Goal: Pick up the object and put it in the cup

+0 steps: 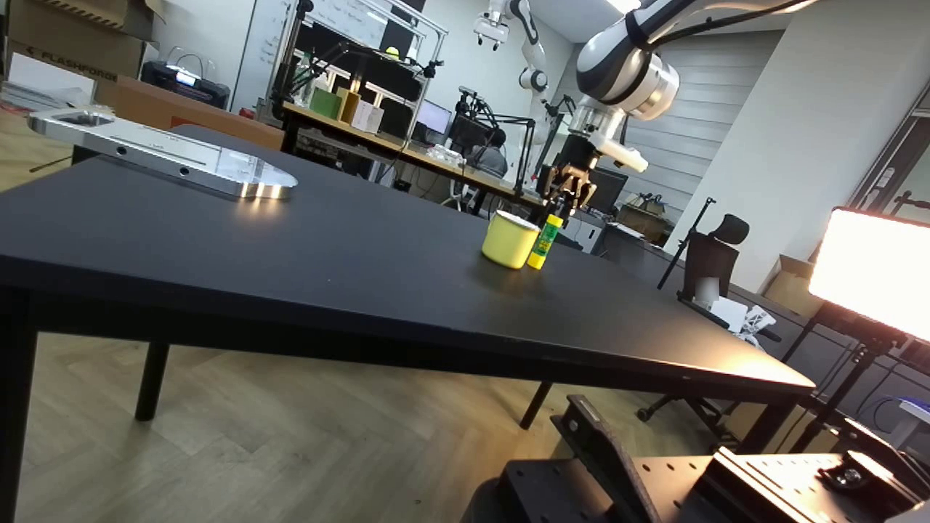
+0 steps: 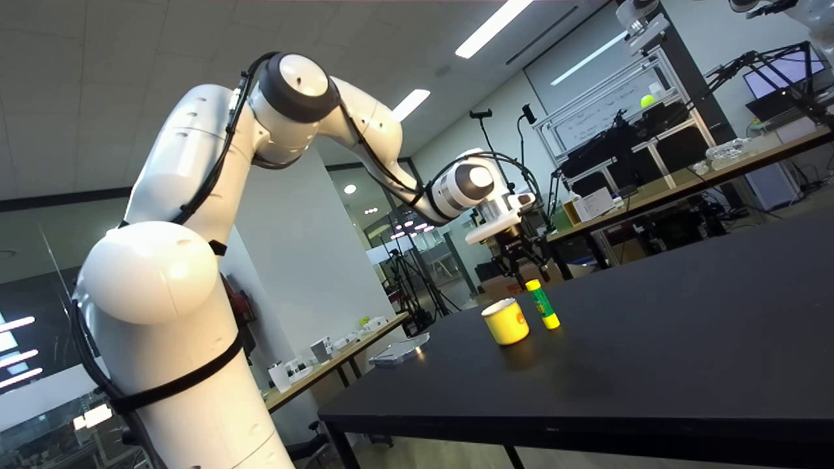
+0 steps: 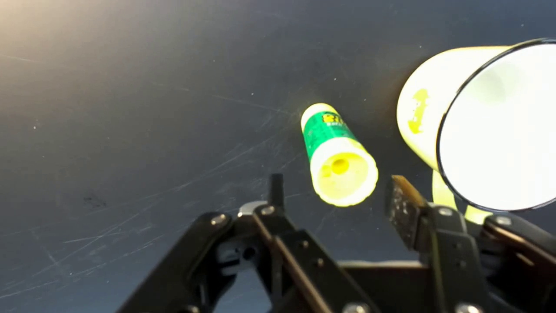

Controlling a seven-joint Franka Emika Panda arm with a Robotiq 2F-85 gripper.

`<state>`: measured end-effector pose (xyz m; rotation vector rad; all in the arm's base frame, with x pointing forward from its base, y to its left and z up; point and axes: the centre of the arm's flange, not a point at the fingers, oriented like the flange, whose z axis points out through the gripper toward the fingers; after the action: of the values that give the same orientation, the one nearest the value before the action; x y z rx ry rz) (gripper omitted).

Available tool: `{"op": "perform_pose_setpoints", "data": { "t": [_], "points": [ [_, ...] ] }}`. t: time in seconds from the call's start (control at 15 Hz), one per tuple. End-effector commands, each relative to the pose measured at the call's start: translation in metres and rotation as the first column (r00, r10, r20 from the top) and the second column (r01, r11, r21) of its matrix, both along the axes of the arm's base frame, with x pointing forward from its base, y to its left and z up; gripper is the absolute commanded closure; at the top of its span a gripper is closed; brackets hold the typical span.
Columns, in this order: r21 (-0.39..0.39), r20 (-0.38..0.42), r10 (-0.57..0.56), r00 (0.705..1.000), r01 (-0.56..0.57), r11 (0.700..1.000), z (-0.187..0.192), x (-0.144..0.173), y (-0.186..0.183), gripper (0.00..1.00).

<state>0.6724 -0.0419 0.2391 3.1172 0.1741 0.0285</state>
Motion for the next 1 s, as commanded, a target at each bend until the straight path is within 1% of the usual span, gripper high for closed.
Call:
{"op": "perform_pose_setpoints", "data": {
  "t": [0.0, 0.07, 0.13, 0.2, 0.27, 0.33, 0.47, 0.73, 0.93],
  "points": [
    [-0.014, -0.041, -0.041, 0.998, 0.040, 0.999, -0.005, -0.007, 0.008, 0.67],
    [-0.020, -0.052, -0.043, 0.998, 0.042, 0.999, -0.007, -0.009, 0.010, 0.24],
    [-0.022, -0.061, -0.050, 0.997, 0.049, 0.999, -0.008, -0.010, 0.011, 0.30],
    [-0.023, -0.061, -0.055, 0.997, 0.053, 0.998, -0.009, -0.011, 0.011, 0.80],
    [-0.027, -0.054, -0.065, 0.996, 0.063, 0.998, -0.009, -0.013, 0.010, 0.77],
    [-0.024, -0.057, -0.070, 0.996, 0.069, 0.997, -0.010, -0.014, 0.009, 0.78],
    [-0.026, -0.056, -0.078, 0.995, 0.077, 0.997, -0.010, -0.014, 0.008, 0.91],
    [-0.036, -0.058, -0.094, 0.994, 0.092, 0.995, -0.003, -0.014, 0.007, 0.91],
    [-0.051, -0.044, -0.109, 0.993, 0.107, 0.993, 0.019, -0.010, 0.008, 0.91]
  ]
}}
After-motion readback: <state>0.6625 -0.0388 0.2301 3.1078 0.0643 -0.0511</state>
